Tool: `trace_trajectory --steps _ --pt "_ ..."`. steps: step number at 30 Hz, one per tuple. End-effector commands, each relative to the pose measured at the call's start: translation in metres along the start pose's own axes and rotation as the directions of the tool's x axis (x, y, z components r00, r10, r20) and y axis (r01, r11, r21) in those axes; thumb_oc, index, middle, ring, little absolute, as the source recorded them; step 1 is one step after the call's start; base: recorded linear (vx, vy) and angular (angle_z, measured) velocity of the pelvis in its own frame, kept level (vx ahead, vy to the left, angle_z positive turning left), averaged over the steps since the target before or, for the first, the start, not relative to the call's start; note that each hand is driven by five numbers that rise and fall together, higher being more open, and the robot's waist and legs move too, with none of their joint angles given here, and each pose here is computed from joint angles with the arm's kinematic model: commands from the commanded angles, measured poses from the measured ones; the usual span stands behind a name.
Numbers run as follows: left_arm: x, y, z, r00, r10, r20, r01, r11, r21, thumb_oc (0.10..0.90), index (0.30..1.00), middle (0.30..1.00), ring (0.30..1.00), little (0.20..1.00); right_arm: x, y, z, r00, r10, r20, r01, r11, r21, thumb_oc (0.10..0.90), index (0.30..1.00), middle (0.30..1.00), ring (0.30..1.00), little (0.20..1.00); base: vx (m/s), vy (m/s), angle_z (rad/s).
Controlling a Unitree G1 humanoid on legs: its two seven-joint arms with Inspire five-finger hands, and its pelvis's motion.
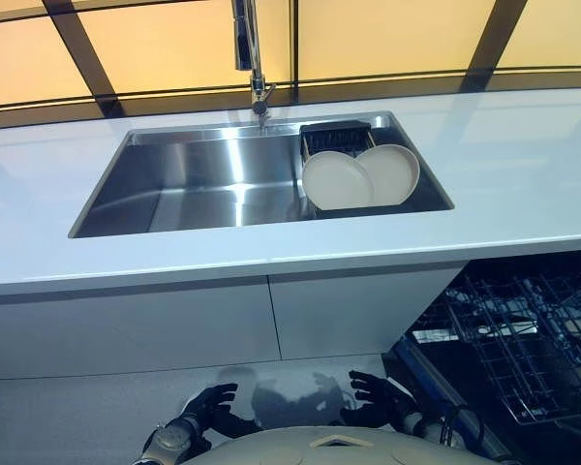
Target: Pick up plates and place into dishwasher.
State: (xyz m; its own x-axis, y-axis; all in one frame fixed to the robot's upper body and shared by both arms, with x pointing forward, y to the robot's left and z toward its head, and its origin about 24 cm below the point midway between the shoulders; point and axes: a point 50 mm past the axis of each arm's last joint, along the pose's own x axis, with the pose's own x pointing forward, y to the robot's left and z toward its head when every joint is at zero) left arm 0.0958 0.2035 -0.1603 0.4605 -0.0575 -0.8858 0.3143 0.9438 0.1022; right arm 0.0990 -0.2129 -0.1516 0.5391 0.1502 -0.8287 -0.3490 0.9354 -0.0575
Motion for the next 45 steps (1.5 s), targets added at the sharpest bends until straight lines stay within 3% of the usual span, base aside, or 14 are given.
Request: trace_trajectory --steps 1,13,17,22,26,27,29,31,32,33,35,36,41,45 --pt "0.007 -0.004 0.019 0.999 -0.037 0.034 0.034 0.996 0.085 0.8 0.9 0.9 0.9 0.9 0.012 0.004 0.028 0.996 0.03 0.089 -0.03 1.0 0.003 0.8 0.9 0.9 0.9 0.9 0.0 0.0 0.0" --pt "0.007 0.001 0.021 0.999 -0.027 0.032 0.026 0.999 0.04 0.8 0.9 0.9 0.9 0.9 0.012 0.001 0.03 0.995 0.03 0.092 -0.03 1.0 0.001 0.8 0.9 0.9 0.9 0.9 0.0 0.0 0.0" --pt "0.007 -0.005 0.024 0.994 -0.086 0.064 0.083 0.995 0.05 0.8 0.9 0.9 0.9 0.9 0.013 0.002 0.031 0.995 0.03 0.095 -0.03 1.0 0.003 0.8 0.9 0.9 0.9 0.9 0.0 0.0 0.0" --pt "0.006 -0.01 0.053 0.944 -0.275 0.18 0.236 0.948 0.212 0.8 0.9 0.9 0.9 0.9 0.012 -0.004 0.034 0.995 0.037 0.095 -0.035 0.999 -0.023 0.8 0.9 0.9 0.9 0.9 0.0 0.0 0.0" --pt "-0.002 -0.011 0.097 0.881 -0.425 0.206 0.244 0.783 0.573 0.8 0.9 0.9 0.9 0.9 0.011 -0.018 0.041 0.995 0.031 0.096 -0.025 0.998 -0.061 0.8 0.9 0.9 0.9 0.9 -0.04 0.058 -0.05" --pt "-0.011 -0.006 0.127 0.863 -0.455 0.218 0.189 0.692 0.697 0.8 0.9 0.9 0.9 0.9 0.01 -0.023 0.043 0.995 0.029 0.094 -0.021 0.996 -0.082 0.8 0.9 0.9 0.9 0.9 -0.04 0.066 -0.02" --pt "-0.029 0.005 0.165 0.84 -0.489 0.237 0.154 0.632 0.76 0.8 0.9 0.9 0.9 0.9 0.009 -0.026 0.043 0.995 0.024 0.092 -0.016 0.996 -0.09 0.8 0.9 0.9 0.9 0.9 -0.01 0.031 -0.01" --pt "-0.036 0.008 0.176 0.828 -0.506 0.241 0.14 0.603 0.785 0.8 0.9 0.9 0.9 0.9 0.008 -0.027 0.044 0.996 0.022 0.091 -0.013 0.996 -0.092 0.8 0.9 0.9 0.9 0.9 0.0 0.0 0.0" --pt "-0.082 0.013 0.232 0.774 -0.582 0.25 0.073 0.474 0.877 0.8 0.9 0.9 0.9 0.9 0.007 -0.029 0.041 0.996 0.007 0.089 0.0 0.996 -0.086 0.8 0.9 0.9 0.9 0.9 -0.04 0.014 0.0" --pt "-0.107 0.013 0.254 0.742 -0.621 0.254 0.033 0.411 0.911 0.8 0.9 0.9 0.9 0.9 0.006 -0.029 0.039 0.996 0.0 0.087 0.007 0.997 -0.08 0.8 0.9 0.9 0.9 0.9 -0.03 0.008 0.04" --pt "-0.128 0.012 0.269 0.71 -0.658 0.251 0.011 0.366 0.93 0.8 0.9 0.9 0.9 0.9 0.006 -0.028 0.038 0.996 -0.005 0.086 0.011 0.997 -0.074 0.8 0.9 0.9 0.9 0.9 -0.01 -0.014 0.12" --pt "-0.167 0.006 0.291 0.628 -0.727 0.275 -0.036 0.326 0.945 0.8 0.9 0.9 0.9 0.9 0.005 -0.025 0.033 0.997 -0.014 0.081 0.019 0.998 -0.059 0.8 0.9 0.9 0.9 0.9 0.0 -0.038 0.11" --pt "-0.223 0.001 0.32 0.481 -0.77 0.42 -0.201 0.37 0.907 0.8 0.9 0.9 0.9 0.9 0.004 -0.012 0.021 0.997 -0.032 0.065 0.033 0.999 -0.018 0.8 0.9 0.9 0.9 0.9 0.02 -0.041 0.12" --pt "-0.248 -0.004 0.326 0.327 -0.837 0.44 -0.18 0.402 0.898 0.8 0.9 0.9 0.9 0.9 0.003 -0.004 0.015 0.998 -0.034 0.051 0.034 0.999 0.007 0.8 0.9 0.9 0.9 0.9 0.03 -0.036 0.03"
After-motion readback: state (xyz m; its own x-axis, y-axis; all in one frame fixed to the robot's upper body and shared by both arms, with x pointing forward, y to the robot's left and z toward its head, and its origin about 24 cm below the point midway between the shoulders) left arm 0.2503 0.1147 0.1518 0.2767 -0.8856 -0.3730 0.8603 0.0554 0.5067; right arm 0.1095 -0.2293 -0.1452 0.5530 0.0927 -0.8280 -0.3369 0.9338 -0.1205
